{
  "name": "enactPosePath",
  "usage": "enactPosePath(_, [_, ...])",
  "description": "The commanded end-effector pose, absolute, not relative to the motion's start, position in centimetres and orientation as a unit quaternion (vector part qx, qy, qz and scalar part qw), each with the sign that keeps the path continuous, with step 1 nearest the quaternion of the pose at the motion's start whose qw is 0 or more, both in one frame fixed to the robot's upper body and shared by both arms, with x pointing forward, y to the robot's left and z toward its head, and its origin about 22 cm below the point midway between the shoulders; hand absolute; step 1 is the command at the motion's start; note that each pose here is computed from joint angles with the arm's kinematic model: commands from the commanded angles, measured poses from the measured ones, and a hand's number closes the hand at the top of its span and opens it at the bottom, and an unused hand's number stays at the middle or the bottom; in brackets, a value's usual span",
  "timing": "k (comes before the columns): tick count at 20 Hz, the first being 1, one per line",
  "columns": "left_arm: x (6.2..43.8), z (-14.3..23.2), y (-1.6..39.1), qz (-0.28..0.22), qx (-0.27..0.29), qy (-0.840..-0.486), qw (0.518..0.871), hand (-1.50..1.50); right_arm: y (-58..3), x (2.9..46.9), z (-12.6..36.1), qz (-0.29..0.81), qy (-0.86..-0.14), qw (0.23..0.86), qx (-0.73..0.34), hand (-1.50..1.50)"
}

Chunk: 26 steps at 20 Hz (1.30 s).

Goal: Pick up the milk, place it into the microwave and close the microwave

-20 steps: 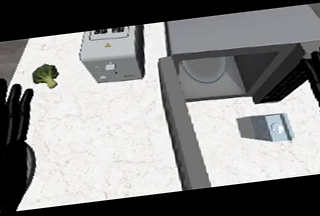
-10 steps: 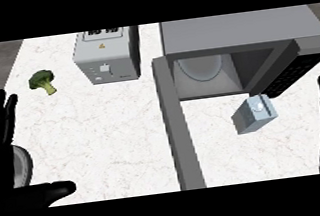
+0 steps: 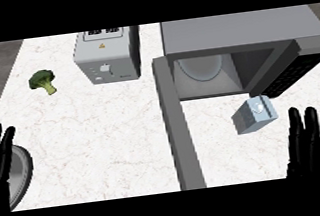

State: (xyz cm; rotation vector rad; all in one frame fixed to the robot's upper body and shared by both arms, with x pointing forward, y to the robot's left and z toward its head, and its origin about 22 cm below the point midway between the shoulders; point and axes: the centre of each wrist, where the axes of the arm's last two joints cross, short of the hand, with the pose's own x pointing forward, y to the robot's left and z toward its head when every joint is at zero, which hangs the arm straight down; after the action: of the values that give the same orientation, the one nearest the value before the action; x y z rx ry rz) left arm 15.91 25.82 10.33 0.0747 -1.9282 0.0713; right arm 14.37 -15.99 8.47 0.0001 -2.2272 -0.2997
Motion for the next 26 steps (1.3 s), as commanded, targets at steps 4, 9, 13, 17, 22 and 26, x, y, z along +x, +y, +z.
enactPosePath(4, [14.4, 9.4, 26.1, 0.026, 0.039, -0.820, 0.571, -1.50, -15.7, 13.2, 7.1, -0.143, -0.885, 0.437, -0.078, -1.50])
enactPosePath(9, [11.8, 9.3, 25.9, 0.030, 0.037, -0.818, 0.573, -1.50, -16.3, 13.8, 5.9, -0.152, -0.879, 0.429, -0.141, -1.50])
enactPosePath(13, [10.7, 11.2, 27.1, 0.025, 0.036, -0.819, 0.572, -1.50, -17.4, 16.1, 3.6, -0.172, -0.868, 0.430, -0.180, -1.50])
enactPosePath(17, [10.3, 7.6, 26.1, 0.029, 0.030, -0.819, 0.572, -1.50, -16.3, 17.2, 2.8, -0.179, -0.861, 0.437, -0.188, -1.50])
enactPosePath(22, [10.6, 7.4, 26.1, 0.034, 0.036, -0.816, 0.575, -1.50, -18.8, 18.0, 1.2, -0.188, -0.855, 0.445, -0.188, -1.50])
enactPosePath(26, [9.2, 8.6, 26.0, 0.028, 0.023, -0.819, 0.572, -1.50, -20.8, 17.7, -1.3, -0.191, -0.840, 0.463, -0.209, -1.50])
